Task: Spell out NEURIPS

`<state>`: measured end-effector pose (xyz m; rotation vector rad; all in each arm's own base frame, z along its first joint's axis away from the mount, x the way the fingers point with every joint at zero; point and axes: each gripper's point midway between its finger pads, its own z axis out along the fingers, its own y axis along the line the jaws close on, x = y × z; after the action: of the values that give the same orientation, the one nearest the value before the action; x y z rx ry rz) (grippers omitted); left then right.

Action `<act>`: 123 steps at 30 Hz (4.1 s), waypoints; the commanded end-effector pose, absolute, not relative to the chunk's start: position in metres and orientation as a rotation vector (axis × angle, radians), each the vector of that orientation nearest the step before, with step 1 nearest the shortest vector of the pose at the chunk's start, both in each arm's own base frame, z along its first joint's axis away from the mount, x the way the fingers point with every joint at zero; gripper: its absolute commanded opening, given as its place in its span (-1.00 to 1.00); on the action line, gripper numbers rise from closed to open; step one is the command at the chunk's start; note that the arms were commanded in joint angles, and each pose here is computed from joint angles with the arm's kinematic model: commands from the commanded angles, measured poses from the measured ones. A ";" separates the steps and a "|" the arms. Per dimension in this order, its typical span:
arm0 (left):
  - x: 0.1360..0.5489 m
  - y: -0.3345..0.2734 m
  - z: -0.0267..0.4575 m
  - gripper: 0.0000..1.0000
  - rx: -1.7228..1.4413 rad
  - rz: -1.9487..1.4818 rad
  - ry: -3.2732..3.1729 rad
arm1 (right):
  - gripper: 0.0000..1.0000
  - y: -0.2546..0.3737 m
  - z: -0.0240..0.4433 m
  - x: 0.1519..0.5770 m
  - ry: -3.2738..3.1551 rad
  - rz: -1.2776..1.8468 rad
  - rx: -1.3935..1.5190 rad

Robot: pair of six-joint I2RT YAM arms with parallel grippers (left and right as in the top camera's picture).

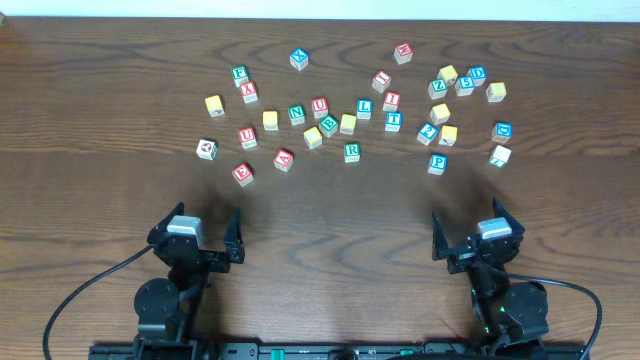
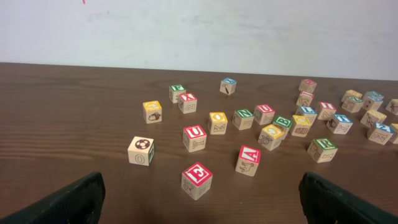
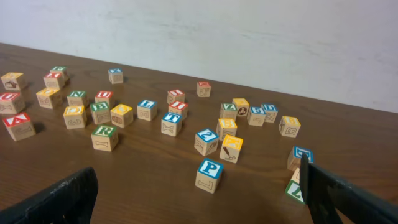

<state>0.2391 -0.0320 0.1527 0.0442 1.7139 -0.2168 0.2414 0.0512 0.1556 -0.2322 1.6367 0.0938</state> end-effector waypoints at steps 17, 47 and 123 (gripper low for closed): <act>0.239 -0.034 0.142 0.95 0.042 -0.238 1.739 | 0.99 0.051 0.153 0.241 1.645 0.097 -0.233; 0.338 -0.042 0.341 0.96 0.117 -0.221 2.301 | 0.99 0.051 0.153 0.241 1.645 0.097 -0.233; 0.463 -0.171 0.086 0.96 -0.441 -0.045 2.916 | 0.99 0.051 0.153 0.241 1.644 0.097 -0.232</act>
<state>0.4573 -0.1779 0.0923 -0.3950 2.9207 -0.0617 0.2416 0.0514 0.1539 -0.2346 1.6433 0.0951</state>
